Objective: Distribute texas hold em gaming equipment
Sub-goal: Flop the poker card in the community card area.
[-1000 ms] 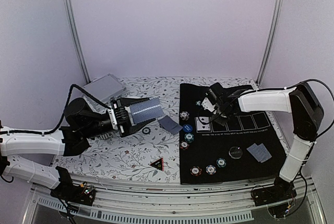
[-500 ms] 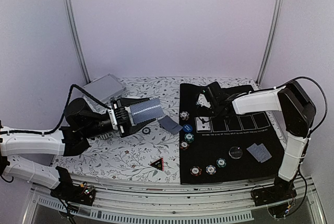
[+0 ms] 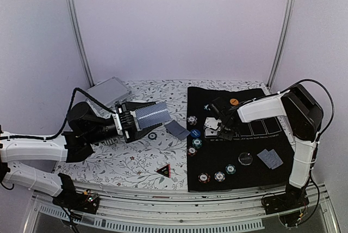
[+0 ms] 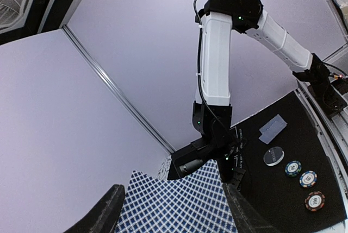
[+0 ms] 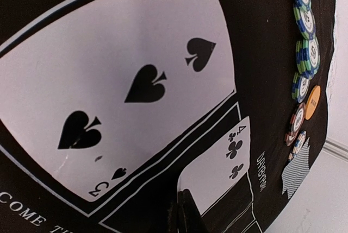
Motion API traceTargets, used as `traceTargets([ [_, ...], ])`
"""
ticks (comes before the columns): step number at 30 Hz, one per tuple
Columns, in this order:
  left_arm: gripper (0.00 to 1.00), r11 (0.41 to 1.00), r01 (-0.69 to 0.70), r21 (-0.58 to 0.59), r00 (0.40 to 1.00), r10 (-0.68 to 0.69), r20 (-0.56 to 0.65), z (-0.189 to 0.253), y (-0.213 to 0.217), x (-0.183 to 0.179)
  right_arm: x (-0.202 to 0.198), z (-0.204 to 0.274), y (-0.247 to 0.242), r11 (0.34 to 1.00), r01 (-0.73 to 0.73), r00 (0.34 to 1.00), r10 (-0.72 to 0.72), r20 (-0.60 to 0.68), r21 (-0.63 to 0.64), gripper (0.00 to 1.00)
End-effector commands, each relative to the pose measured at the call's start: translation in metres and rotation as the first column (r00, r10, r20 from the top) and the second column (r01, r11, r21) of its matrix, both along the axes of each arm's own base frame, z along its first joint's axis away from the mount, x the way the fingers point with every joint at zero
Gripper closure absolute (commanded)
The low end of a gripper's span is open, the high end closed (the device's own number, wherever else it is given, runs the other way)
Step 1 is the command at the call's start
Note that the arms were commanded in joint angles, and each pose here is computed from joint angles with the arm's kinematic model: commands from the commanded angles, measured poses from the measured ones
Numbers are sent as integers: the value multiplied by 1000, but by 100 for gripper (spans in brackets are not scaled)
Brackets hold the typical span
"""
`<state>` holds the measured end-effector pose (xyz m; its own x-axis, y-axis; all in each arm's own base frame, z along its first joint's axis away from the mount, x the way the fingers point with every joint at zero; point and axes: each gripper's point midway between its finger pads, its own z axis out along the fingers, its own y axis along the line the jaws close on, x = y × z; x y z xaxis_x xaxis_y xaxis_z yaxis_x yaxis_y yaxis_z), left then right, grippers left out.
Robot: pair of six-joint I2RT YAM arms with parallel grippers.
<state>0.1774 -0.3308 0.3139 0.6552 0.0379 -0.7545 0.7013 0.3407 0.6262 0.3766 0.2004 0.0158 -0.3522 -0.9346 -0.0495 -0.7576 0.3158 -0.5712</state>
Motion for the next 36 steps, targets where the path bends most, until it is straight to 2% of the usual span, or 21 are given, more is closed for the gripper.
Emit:
traceTargets([
  [1, 43, 1000, 14, -13, 1000, -14, 19, 5, -2, -6, -30, -17, -4, 997, 72, 985, -67, -159, 22, 99],
  [6, 43, 1000, 15, -16, 1000, -15, 20, 6, -2, -6, -31, -16, -10, 999, 43, 990, -44, -134, -4, 99],
  [18, 43, 1000, 16, -16, 1000, -16, 22, 6, -2, -6, -31, -5, 3, 992, -126, 988, 126, -83, 13, 98],
  [36, 43, 1000, 16, -14, 1000, -15, 21, 6, -2, -6, -17, -5, 8, 987, -158, 986, 158, -53, 12, 98],
])
